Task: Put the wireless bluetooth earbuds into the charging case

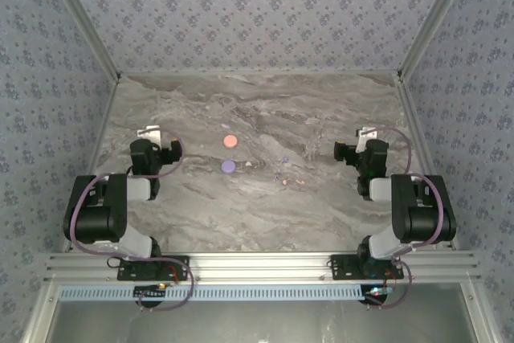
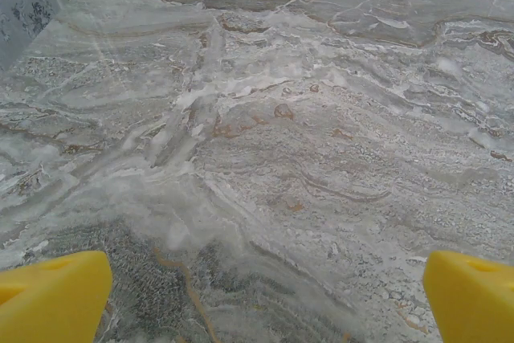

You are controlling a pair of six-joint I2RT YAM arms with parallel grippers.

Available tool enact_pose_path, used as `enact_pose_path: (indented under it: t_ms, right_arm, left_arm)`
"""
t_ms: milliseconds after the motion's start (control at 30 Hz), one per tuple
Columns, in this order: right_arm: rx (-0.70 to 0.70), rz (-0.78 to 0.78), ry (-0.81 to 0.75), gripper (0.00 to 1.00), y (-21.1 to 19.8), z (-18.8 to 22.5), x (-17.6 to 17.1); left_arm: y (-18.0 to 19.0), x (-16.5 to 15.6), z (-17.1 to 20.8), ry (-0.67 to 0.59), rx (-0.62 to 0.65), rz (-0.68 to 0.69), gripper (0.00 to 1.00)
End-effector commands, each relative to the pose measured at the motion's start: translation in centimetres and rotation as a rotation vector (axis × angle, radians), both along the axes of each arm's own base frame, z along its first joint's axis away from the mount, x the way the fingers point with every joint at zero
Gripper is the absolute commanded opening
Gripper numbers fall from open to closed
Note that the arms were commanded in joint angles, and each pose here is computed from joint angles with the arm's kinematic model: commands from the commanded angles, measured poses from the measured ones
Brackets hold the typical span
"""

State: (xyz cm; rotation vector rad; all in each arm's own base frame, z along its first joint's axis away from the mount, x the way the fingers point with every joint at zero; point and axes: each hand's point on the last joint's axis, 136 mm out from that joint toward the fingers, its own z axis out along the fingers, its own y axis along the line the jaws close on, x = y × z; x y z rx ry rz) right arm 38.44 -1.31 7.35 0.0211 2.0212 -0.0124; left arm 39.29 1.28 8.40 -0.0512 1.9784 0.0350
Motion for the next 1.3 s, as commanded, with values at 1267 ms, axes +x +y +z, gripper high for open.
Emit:
enact_pose_path:
  t_ms: [1267]
  right_arm:
    - [0.101,-0.077,0.266,1.0,0.9,3.9,-1.7]
  left_arm:
    - [-2.4,-0.9,6.2,0.176,-0.251,0.055,0.99]
